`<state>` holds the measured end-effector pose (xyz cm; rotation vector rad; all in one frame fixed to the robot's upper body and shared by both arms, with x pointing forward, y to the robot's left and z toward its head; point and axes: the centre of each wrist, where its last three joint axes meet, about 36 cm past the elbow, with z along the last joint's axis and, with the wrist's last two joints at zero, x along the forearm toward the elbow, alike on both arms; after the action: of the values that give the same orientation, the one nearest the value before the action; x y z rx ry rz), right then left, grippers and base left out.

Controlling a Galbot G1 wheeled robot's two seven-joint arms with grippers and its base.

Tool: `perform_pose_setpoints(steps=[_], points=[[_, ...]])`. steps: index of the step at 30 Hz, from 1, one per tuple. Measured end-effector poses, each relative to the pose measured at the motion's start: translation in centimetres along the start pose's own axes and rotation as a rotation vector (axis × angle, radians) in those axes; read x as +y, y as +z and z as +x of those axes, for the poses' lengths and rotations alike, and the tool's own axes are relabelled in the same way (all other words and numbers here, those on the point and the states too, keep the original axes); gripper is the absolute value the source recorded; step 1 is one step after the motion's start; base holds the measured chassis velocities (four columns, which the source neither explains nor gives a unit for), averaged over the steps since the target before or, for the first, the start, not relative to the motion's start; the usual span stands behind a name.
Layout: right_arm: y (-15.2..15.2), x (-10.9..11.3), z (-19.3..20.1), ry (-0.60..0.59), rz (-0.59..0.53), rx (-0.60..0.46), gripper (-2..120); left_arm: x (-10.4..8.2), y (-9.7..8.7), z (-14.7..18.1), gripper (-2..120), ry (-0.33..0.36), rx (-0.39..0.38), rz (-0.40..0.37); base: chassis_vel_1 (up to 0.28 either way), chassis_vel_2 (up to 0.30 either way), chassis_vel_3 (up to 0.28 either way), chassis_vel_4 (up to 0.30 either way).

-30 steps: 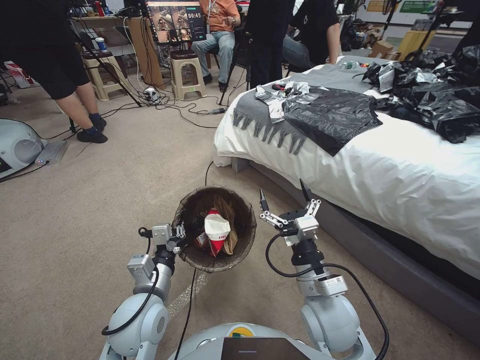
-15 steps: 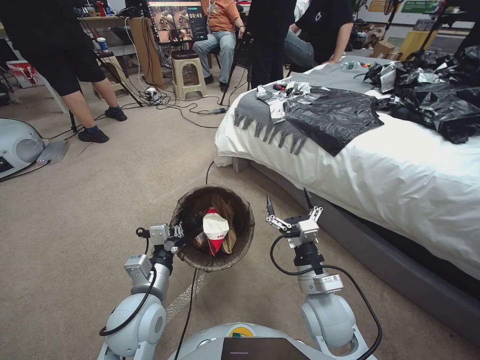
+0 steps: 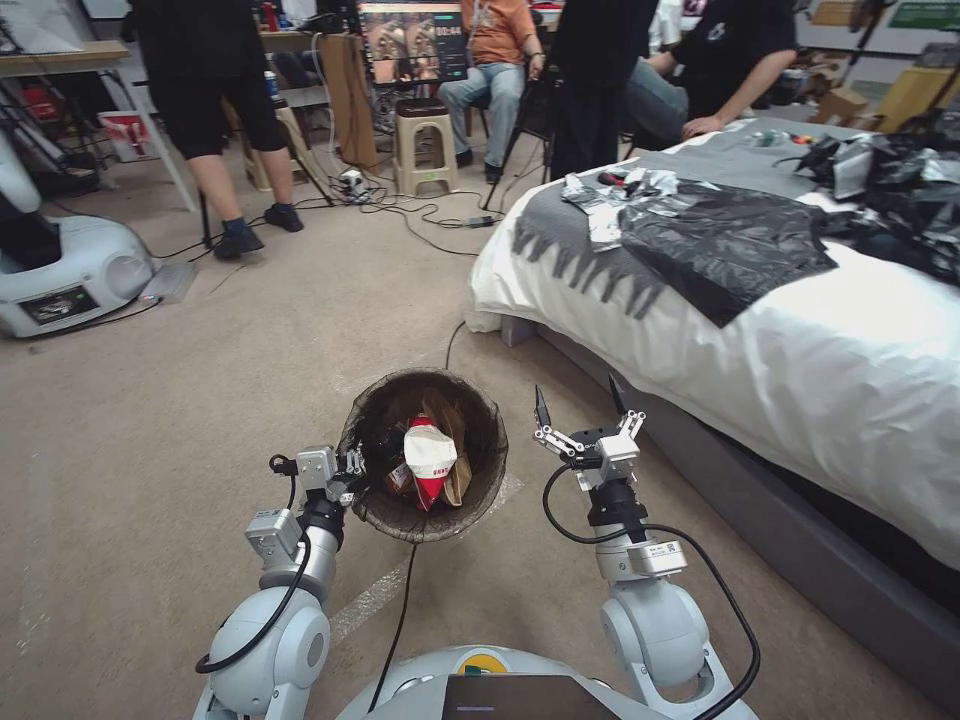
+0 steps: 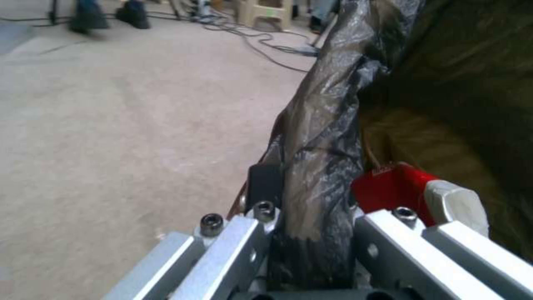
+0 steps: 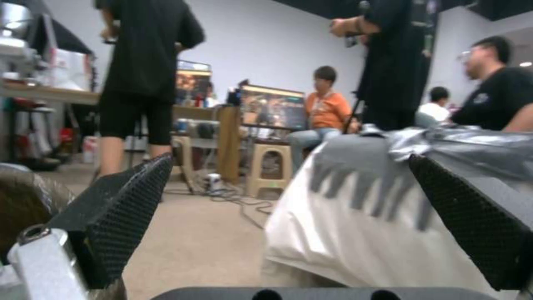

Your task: Pick up the trash bin, then pick up the garbage from the floor and place it into the trash bin.

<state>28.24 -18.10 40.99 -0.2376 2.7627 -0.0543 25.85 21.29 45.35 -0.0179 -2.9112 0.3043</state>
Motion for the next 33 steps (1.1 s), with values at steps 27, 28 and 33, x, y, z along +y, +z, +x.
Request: perform_pose_setpoints(steps=[27,28,33], points=[[0.25,-0.27,-0.23,-0.005,0.004,0.003,100,0.15,-0.32,0.28,2,-0.006,-0.006,-0.002,0.119,0.125,0.128,0.115],[0.25,-0.27,-0.23,-0.005,0.004,0.003,100,0.14,-0.31,0.28,2,-0.006,-0.006,-0.002,0.110,0.133,0.129,0.119],[0.26,-0.22,-0.18,-0.005,0.002,0.003,100,0.13,-0.06,0.16,2,-0.005,0.000,-0.001,0.141,0.130,0.101,0.122]])
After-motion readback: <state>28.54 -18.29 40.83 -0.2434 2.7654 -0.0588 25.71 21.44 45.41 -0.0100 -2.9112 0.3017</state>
